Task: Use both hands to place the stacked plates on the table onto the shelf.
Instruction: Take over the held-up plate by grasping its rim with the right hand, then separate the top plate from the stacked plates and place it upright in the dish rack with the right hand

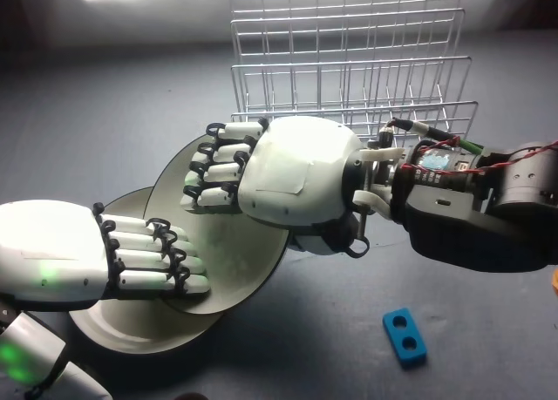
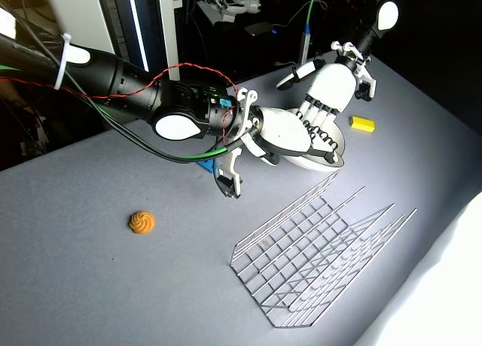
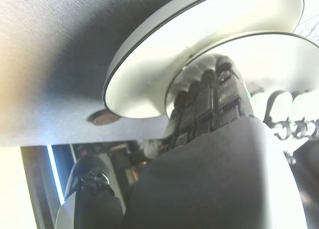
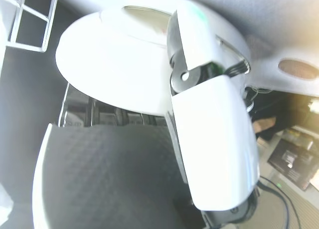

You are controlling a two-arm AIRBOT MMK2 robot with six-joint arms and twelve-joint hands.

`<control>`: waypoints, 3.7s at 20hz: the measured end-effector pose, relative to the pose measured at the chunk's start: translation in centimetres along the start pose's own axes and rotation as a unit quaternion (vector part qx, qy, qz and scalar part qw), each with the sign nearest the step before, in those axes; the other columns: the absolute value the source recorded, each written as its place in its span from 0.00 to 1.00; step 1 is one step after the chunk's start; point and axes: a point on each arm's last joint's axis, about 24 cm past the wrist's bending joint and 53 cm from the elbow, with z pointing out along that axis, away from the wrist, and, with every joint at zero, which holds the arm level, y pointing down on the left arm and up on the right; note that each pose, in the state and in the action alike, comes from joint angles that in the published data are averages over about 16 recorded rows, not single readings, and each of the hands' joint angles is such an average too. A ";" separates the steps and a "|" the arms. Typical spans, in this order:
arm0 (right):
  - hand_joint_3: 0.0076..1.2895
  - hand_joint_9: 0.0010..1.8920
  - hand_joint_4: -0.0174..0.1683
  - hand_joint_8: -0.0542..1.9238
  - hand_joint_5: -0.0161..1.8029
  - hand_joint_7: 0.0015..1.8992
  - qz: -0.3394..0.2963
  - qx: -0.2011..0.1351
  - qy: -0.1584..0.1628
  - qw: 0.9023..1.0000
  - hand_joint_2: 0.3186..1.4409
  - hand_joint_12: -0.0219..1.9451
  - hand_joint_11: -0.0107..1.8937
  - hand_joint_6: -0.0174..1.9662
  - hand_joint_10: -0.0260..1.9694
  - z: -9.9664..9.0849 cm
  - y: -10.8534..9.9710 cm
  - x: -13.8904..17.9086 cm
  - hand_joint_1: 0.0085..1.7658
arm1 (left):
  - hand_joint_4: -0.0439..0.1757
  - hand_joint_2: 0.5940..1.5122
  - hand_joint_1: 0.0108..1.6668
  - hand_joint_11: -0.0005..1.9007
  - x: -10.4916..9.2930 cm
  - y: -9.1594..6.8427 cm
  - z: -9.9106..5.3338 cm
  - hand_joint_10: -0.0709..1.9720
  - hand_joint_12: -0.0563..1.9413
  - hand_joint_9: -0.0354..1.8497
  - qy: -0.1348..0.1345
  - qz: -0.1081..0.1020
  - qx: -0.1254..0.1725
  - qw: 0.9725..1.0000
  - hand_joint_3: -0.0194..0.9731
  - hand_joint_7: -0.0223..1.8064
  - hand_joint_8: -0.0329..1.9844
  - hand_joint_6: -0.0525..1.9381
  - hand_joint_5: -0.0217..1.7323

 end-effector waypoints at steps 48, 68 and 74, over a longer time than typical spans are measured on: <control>0.00 0.46 0.12 0.50 0.51 0.51 0.039 -0.058 -0.072 0.995 0.61 0.56 0.40 0.57 0.61 -3.3 8.0 -10.3 0.75 | 0.21 0.48 0.01 0.01 -7.9 1.2 -14.7 0.04 0.12 0.07 -0.096 -0.051 -0.074 0.991 0.04 0.08 0.02 0.03 0.10; 0.01 0.45 0.09 0.53 0.49 0.49 0.277 -0.029 -0.181 0.943 0.61 0.59 0.38 0.58 0.62 -8.7 4.6 -20.9 0.76 | 0.21 0.48 0.01 0.01 -8.5 1.9 -13.9 0.04 0.09 0.06 -0.095 -0.038 -0.070 0.992 0.04 0.07 0.02 0.03 0.09; 0.01 0.45 0.08 0.54 0.49 0.49 0.346 -0.012 -0.210 0.915 0.61 0.59 0.38 0.58 0.62 -10.2 2.0 -22.2 0.76 | 0.21 0.48 0.01 0.01 -8.7 1.5 -12.7 0.04 0.09 0.06 -0.091 -0.028 -0.060 0.994 0.04 0.07 0.02 0.03 0.09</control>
